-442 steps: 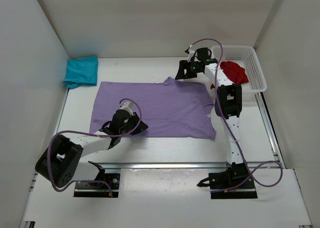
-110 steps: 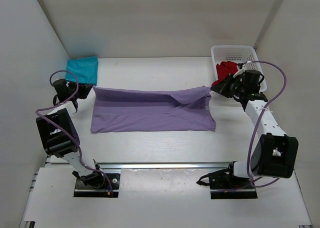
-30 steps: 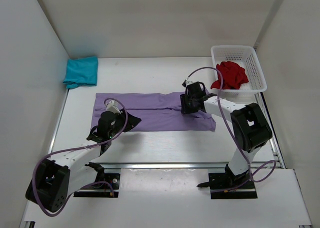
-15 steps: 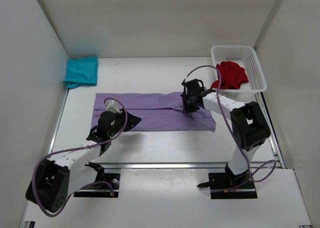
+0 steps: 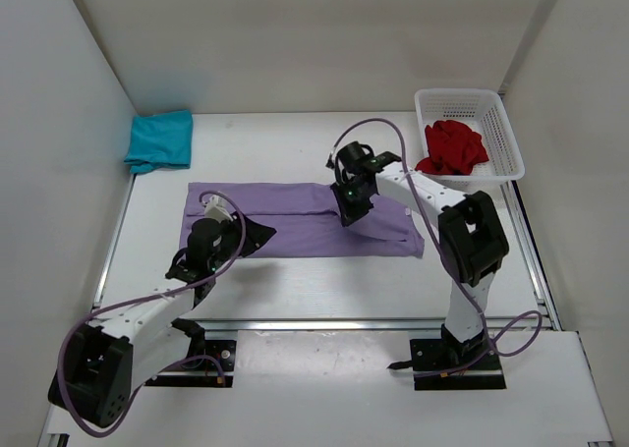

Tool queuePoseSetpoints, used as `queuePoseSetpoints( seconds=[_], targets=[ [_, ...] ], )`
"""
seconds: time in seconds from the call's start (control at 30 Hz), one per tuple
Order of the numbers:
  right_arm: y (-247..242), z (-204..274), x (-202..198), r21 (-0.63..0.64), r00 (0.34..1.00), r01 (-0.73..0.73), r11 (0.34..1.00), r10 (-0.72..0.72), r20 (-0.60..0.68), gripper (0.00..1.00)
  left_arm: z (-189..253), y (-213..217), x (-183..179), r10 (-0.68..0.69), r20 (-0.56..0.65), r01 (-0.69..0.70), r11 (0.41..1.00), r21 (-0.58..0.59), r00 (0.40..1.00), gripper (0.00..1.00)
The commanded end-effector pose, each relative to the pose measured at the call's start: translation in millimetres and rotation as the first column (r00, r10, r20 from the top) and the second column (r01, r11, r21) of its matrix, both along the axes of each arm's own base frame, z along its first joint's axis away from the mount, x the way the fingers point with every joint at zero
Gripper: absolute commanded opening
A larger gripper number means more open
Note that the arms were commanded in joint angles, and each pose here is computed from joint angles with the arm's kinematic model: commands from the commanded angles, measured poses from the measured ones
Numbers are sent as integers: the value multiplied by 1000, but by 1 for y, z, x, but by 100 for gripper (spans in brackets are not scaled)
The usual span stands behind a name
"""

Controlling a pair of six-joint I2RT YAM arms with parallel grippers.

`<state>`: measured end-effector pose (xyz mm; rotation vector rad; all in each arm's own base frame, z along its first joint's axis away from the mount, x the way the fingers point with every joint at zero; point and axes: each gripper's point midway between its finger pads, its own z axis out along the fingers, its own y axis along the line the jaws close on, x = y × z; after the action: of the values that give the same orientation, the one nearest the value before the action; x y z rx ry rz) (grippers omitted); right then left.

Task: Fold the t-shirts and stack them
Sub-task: Fold the other side of the tshirt into a rectangle

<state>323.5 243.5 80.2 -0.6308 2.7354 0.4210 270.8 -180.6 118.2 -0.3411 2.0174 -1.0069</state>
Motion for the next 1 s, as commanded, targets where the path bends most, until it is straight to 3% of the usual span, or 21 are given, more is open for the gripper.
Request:
queuePoseSetpoints(
  seconds=[0.0, 0.27, 0.4, 0.43, 0.5, 0.53, 0.63, 0.8, 0.97],
  targets=[
    [4, -9, -25, -28, 991, -89, 996, 86, -100, 4, 6, 6, -3, 7, 16, -6, 1000, -21, 1000, 40],
    [1, -13, -40, -31, 991, -94, 995, 91, -98, 26, 6, 10, -4, 15, 16, -15, 1000, -21, 1000, 40],
    [-15, 16, -29, 39, 1000, -26, 999, 26, -3, 37, 11, 14, 3, 36, 33, -36, 999, -14, 999, 40],
    [-20, 25, -18, 81, 999, 16, 997, -18, 35, 36, 11, 15, 5, 38, 34, -38, 999, -11, 999, 40],
    [-49, 19, -5, 122, 986, 156, 980, -163, 46, 15, 12, 12, 15, 40, 31, -40, 999, 4, 999, 40],
    [-55, 27, 9, 173, 971, 197, 965, -216, 98, 0, 8, 10, 18, 40, 13, -41, 999, 11, 999, 40],
    [-94, 6, 16, 268, 895, 397, 878, -435, 100, 0, 9, 2, 36, 29, 4, -29, 999, 25, 1000, 42],
    [-141, 0, 14, 386, 740, 583, 716, -663, 111, 23, 6, -15, 66, -13, -49, 13, 1000, 6, 999, 42],
    [-157, -11, 2, 396, 698, 620, 677, -706, 115, 36, -14, -15, 87, 18, -106, -17, 1000, 9, 994, 42]
  ],
)
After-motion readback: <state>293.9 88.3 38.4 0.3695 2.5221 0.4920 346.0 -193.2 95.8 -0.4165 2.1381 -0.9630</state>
